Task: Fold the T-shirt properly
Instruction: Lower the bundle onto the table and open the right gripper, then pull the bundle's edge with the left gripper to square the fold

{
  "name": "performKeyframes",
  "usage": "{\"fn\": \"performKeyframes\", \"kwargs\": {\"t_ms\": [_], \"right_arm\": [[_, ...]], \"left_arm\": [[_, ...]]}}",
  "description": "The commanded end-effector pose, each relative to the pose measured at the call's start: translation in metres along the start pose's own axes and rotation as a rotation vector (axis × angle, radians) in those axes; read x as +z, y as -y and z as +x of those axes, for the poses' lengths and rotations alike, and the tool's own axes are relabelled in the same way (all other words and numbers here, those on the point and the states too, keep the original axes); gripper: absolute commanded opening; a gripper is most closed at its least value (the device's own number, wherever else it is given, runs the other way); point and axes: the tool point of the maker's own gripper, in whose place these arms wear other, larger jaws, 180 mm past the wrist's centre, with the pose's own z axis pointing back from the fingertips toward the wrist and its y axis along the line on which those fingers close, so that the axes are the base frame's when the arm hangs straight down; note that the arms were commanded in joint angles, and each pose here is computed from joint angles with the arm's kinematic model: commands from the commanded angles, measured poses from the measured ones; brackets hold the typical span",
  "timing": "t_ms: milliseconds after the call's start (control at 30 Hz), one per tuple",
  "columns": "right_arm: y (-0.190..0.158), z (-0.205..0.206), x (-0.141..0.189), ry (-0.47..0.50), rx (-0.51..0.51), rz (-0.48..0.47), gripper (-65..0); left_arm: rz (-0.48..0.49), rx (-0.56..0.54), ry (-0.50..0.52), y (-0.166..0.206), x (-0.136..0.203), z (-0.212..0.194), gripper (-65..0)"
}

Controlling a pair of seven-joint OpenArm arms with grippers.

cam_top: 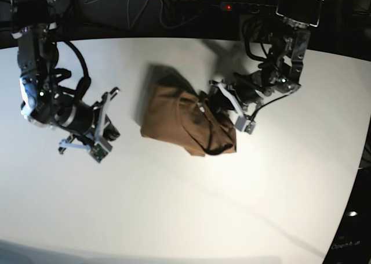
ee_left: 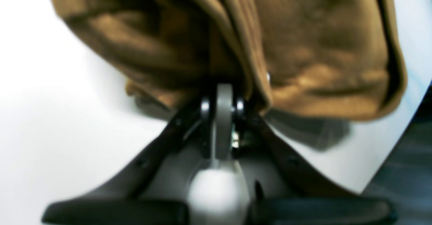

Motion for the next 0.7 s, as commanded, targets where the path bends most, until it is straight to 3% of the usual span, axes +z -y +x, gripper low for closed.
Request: {"fn": "performKeyframes", "kwargs": {"t_ms": [0, 133, 367, 667], "right_arm": [[0.012, 0.011, 0.003, 0.029, 0.026, -0.02, -63.1], [0.022, 0.013, -0.008, 0.041, 0.046, 0.006, -63.1], [-0.001, 0.019, -0.046, 0.07, 0.097, 0.151, -63.1], [-0.02, 0.038, -0.079, 0.105, 0.157, 0.257, -63.1]], "left_arm": [[-0.003, -0.014, 0.023, 0.001, 0.0, 0.011, -62.8], [-0.004, -0.012, 0.014, 0.002, 0.0, 0.009, -62.8], [0.009, -0.032, 0.008, -0.005, 0.003, 0.011, -62.8], [0.055, -0.063, -0.013, -0.027, 0.016, 0.01, -62.8]]}}
